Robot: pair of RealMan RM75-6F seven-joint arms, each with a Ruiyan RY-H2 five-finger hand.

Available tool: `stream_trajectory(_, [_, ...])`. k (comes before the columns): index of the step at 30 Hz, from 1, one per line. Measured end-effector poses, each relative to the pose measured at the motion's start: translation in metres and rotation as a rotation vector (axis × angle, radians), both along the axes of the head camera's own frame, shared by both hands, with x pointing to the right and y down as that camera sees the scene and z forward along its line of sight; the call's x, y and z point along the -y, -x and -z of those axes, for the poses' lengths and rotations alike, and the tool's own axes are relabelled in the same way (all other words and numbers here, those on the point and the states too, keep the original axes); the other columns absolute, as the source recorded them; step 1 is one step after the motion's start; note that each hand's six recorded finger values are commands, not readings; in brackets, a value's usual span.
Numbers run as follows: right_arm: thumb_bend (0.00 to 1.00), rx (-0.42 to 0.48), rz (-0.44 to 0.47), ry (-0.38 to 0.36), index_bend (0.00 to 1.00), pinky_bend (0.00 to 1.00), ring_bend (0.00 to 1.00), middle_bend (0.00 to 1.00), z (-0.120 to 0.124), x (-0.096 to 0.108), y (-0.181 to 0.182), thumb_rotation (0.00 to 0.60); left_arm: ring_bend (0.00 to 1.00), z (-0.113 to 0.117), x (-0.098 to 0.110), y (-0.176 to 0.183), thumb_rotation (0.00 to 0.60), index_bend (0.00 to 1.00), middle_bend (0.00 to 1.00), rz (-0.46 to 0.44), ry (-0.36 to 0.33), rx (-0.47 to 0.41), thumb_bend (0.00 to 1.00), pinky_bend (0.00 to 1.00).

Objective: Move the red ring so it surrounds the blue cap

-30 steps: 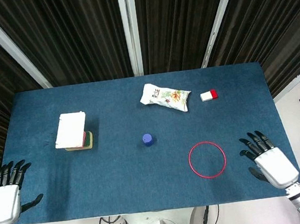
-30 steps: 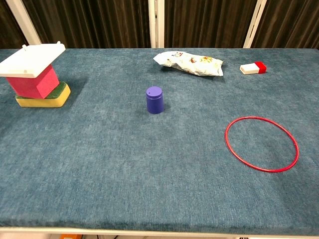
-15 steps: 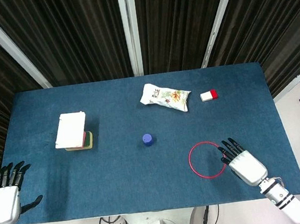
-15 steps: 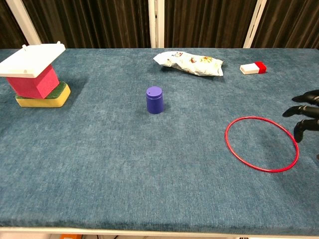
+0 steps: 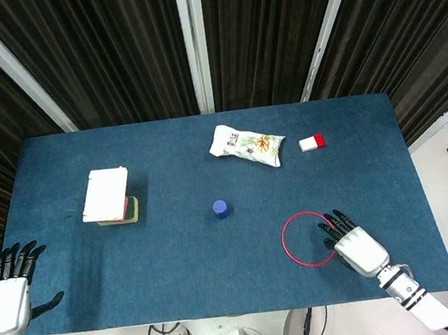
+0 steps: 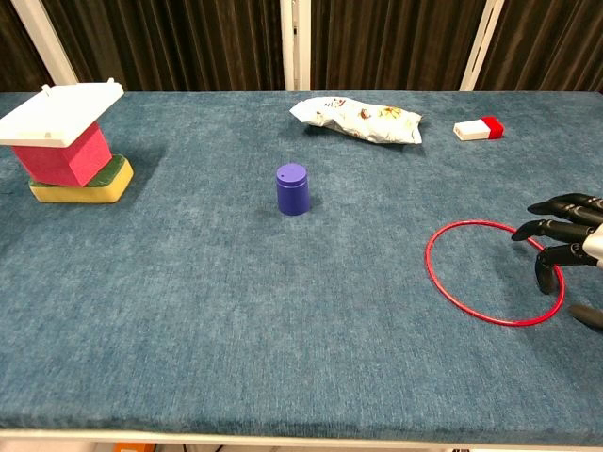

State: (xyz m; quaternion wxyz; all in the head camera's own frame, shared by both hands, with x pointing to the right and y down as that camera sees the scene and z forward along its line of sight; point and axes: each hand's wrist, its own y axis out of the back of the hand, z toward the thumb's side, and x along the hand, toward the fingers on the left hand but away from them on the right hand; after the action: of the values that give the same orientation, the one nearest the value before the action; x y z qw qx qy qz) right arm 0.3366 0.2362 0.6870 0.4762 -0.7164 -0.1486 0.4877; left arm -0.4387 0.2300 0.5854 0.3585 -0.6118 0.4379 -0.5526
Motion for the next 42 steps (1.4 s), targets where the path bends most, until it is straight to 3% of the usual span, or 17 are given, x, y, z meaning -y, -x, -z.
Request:
stream_trajectory(11, [0.33,0.016,-0.023,0.025,0.62,0.00,0.00,0.23,-0.004,-0.001,0.001,0.600,0.00,-0.001,-0.001,0.003,0.600,0.16,0.09,0.005,0.003,0.001,0.00,0.00])
stream_trajectory(23, [0.34,0.082,-0.093,0.041,0.63,0.00,0.00,0.24,0.015,0.013,0.003,0.600,0.00,0.001,0.001,0.003,0.600,0.16,0.09,-0.003,-0.004,-0.001,0.00,0.00])
stream_trajectory(32, [0.35,0.132,-0.061,0.129,0.63,0.00,0.00,0.24,0.037,0.062,0.034,0.600,0.00,0.003,0.004,-0.004,0.600,0.16,0.09,-0.022,-0.006,0.001,0.00,0.00])
stream_trajectory(42, [0.36,0.112,0.033,0.242,0.63,0.00,0.00,0.24,0.038,0.130,0.112,0.600,0.00,0.005,0.004,-0.006,0.600,0.16,0.09,-0.021,-0.004,0.011,0.00,0.00])
